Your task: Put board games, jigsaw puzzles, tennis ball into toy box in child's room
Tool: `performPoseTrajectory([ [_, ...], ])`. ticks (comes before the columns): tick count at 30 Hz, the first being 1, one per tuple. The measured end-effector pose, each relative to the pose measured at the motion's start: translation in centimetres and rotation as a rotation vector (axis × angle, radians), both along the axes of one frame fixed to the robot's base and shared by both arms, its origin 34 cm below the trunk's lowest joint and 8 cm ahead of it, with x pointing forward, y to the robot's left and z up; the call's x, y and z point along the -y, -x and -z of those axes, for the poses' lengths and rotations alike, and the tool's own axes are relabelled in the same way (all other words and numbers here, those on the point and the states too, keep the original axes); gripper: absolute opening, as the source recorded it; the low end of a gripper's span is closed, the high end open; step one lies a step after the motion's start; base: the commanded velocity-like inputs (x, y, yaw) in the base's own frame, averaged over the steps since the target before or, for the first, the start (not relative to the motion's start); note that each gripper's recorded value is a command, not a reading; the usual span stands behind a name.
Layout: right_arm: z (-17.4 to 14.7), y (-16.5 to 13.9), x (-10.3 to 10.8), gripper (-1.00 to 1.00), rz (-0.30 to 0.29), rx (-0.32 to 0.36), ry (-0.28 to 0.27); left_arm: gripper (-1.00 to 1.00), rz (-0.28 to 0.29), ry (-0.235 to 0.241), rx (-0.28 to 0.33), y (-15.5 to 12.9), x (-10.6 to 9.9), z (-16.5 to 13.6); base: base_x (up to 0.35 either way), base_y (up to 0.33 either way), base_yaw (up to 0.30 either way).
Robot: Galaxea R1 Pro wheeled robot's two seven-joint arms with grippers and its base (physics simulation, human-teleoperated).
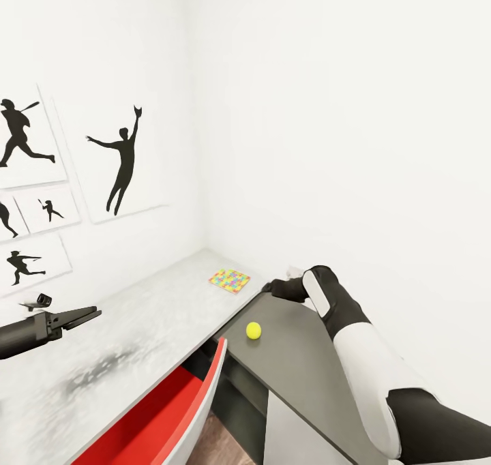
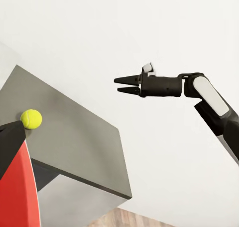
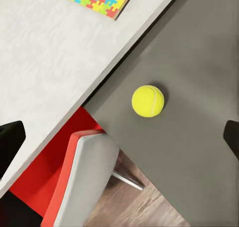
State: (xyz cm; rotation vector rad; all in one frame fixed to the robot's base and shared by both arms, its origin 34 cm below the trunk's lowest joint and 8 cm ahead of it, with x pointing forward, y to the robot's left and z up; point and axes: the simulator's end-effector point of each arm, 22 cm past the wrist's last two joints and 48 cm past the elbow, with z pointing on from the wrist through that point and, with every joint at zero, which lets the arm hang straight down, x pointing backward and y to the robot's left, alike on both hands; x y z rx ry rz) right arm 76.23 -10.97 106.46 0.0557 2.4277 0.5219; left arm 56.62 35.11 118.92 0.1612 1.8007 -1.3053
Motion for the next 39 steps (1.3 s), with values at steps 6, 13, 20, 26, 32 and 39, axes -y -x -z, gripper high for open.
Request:
performPoseTrajectory([
  [6,0.5,0.0,0.1,1.00,0.001,-0.011,0.006,1.00,0.000,0.000,-0.006,-0.1,0.0,0.3,0.000,0.000,0.000],
  [13,1.2,0.0,0.2,1.00,0.001,-0.023,0.009,1.00,0.000,-0.001,-0.017,-0.3,0.0,0.8,0.000,0.000,0.000],
  [20,2.0,0.0,0.2,1.00,0.001,-0.034,0.010,1.00,0.000,-0.001,-0.028,-0.5,0.0,1.3,0.000,0.000,0.000],
  [26,2.6,-0.1,0.2,1.00,0.001,-0.044,0.012,1.00,0.000,-0.001,-0.038,-0.7,0.0,1.8,0.000,0.000,0.000],
  [32,3.4,-0.2,0.5,1.00,0.010,-0.055,0.029,1.00,0.000,-0.001,-0.049,-0.8,0.0,2.2,0.000,0.000,0.000],
  [39,4.3,-0.2,1.0,1.00,0.024,-0.072,0.051,1.00,0.000,-0.001,-0.060,-1.0,0.0,2.7,0.047,0.000,0.000],
])
